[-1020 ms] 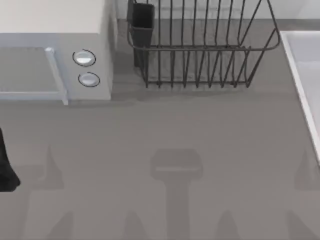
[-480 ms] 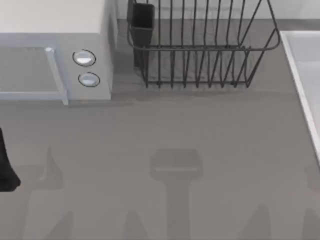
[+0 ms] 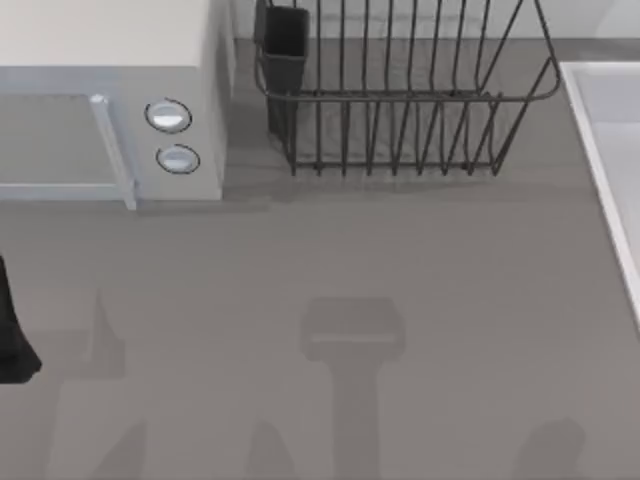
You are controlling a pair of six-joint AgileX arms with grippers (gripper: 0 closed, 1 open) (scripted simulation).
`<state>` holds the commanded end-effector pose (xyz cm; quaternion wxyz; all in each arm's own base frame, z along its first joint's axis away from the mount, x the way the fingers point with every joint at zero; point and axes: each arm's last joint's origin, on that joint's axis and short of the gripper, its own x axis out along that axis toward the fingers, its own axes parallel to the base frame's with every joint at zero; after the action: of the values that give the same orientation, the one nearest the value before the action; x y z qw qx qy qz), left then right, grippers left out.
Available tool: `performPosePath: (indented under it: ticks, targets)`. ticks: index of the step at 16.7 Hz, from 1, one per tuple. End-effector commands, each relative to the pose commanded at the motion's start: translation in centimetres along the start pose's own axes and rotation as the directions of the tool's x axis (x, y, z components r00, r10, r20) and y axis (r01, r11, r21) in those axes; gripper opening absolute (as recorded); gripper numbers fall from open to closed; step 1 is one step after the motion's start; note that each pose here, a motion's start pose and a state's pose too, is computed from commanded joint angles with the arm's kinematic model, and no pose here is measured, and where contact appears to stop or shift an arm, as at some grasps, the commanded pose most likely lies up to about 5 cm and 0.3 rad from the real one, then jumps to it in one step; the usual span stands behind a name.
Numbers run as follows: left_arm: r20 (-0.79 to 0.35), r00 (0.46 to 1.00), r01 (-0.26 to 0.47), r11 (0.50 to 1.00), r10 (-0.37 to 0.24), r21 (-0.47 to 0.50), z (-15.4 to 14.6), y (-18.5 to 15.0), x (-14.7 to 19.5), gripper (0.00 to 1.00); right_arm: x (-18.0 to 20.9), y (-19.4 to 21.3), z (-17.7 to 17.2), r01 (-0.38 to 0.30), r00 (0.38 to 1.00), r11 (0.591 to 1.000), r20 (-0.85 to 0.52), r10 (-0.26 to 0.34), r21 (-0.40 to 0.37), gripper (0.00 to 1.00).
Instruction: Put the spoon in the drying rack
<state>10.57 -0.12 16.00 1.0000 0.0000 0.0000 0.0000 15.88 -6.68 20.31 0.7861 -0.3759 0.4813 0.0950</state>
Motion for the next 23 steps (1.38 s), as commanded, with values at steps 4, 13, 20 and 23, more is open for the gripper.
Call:
performPosePath:
  ticks: [4,13,20,23]
  targets:
    - [0.000,1.000,0.000,1.000,0.000,0.000,0.0,0.0,0.0,1.00,2.1,-3.5,-1.2,-0.294,0.950,0.933,-0.170,0.261,-0.208,1.00]
    - [0.000,1.000,0.000,1.000,0.000,0.000,0.0,0.0,0.0,1.00,4.8,-7.8,-3.6,-0.560,0.828,0.741,-0.249,0.502,-0.369,1.00]
    - [0.000,1.000,0.000,1.000,0.000,0.000,0.0,0.0,0.0,1.00,5.7,-7.3,-3.7,-0.563,0.827,0.740,-0.250,0.504,-0.369,1.00]
    - [0.000,1.000,0.000,1.000,0.000,0.000,0.0,0.0,0.0,1.00,8.2,-6.2,-4.4,-0.560,0.829,0.742,-0.249,0.501,-0.368,1.00]
